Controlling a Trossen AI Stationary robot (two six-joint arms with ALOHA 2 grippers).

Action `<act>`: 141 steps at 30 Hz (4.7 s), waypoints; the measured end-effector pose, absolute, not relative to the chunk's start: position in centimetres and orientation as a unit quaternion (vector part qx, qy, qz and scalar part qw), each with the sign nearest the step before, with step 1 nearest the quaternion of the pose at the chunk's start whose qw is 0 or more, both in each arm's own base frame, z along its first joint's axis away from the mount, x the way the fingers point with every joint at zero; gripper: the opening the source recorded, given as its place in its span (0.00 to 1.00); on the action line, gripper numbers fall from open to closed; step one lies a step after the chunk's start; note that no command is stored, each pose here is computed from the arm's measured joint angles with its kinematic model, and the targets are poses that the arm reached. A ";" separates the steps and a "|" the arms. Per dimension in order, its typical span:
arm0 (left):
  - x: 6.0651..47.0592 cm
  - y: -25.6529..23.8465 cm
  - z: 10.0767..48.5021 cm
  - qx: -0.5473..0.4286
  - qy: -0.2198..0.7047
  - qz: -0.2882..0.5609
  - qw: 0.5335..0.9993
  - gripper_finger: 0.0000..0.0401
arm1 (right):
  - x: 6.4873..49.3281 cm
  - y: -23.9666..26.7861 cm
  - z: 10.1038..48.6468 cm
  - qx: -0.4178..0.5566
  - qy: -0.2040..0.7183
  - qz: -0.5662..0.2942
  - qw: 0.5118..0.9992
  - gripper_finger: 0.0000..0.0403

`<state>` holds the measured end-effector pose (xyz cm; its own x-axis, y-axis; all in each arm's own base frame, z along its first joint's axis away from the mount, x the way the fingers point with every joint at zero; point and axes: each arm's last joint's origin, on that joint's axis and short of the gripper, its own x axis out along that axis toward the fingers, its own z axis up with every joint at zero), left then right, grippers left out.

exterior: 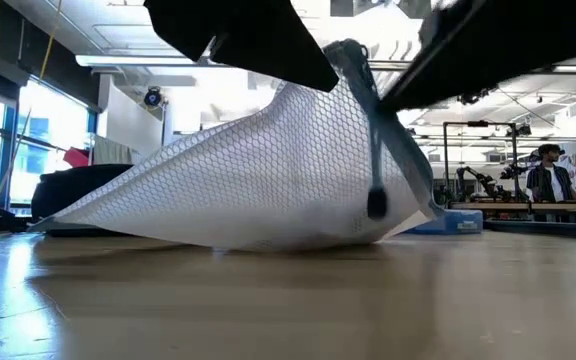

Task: Unpack backpack
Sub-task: Open the transparent zipper bag, then remove the black calculator from the transparent zipper bag

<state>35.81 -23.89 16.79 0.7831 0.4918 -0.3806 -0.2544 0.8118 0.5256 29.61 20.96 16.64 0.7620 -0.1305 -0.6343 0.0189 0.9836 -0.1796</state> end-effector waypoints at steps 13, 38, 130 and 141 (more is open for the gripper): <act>36.2 -24.2 16.7 0.215 0.287 0.114 0.927 0.00 | 31.0 20.7 15.6 -0.085 0.335 -0.011 0.938 0.36; 34.6 -25.0 15.7 0.219 0.369 0.012 0.903 0.00 | 29.3 18.7 14.1 -0.139 0.439 -0.079 0.884 0.00; 38.4 -16.5 14.3 0.220 0.550 0.243 0.768 0.00 | 32.4 14.6 10.9 -0.484 0.391 0.008 0.782 0.24; 37.3 -16.0 14.5 0.191 0.554 0.312 0.748 0.00 | 28.4 19.1 12.6 -0.471 0.382 0.033 0.794 0.03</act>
